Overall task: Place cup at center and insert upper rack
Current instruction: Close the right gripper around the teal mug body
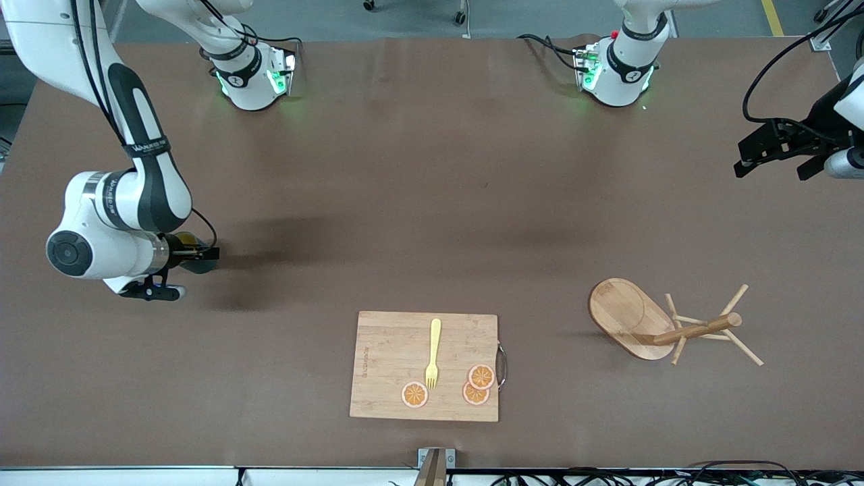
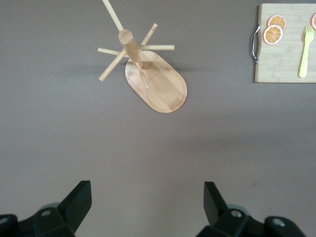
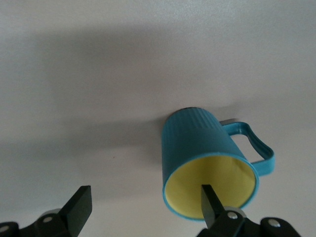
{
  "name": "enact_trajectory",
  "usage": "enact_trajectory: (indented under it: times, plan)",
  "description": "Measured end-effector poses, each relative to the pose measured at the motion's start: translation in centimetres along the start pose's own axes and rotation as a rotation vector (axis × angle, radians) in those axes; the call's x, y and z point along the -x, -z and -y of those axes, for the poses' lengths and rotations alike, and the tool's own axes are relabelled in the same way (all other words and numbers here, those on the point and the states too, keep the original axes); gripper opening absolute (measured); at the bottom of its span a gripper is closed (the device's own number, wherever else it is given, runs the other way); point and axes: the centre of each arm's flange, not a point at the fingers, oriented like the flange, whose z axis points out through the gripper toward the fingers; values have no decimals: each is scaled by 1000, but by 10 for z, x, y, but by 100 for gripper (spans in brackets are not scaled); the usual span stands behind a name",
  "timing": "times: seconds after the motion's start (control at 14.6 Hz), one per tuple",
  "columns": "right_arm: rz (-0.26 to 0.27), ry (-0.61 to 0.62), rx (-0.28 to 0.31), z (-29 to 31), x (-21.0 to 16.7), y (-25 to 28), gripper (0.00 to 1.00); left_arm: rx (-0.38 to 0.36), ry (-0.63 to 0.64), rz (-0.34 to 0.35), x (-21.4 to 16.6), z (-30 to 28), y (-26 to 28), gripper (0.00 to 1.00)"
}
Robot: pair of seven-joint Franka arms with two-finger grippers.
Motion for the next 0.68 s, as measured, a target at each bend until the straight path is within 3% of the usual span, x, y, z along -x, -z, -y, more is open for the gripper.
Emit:
enact_trajectory:
  times: [0.14,0.27,0.34,0.68]
  plan:
    - [6,0,2,0,-3,-9,93,0,0,0,0,0,0,100]
    - [16,-2,3,0,-5,-16,79,0,0,0,0,0,0,100]
    - [19,-3,4,0,-5,-18,79,0,0,0,0,0,0,100]
    - [23,-32,-1,-11,-6,-20,29,0,0,0,0,0,0,100]
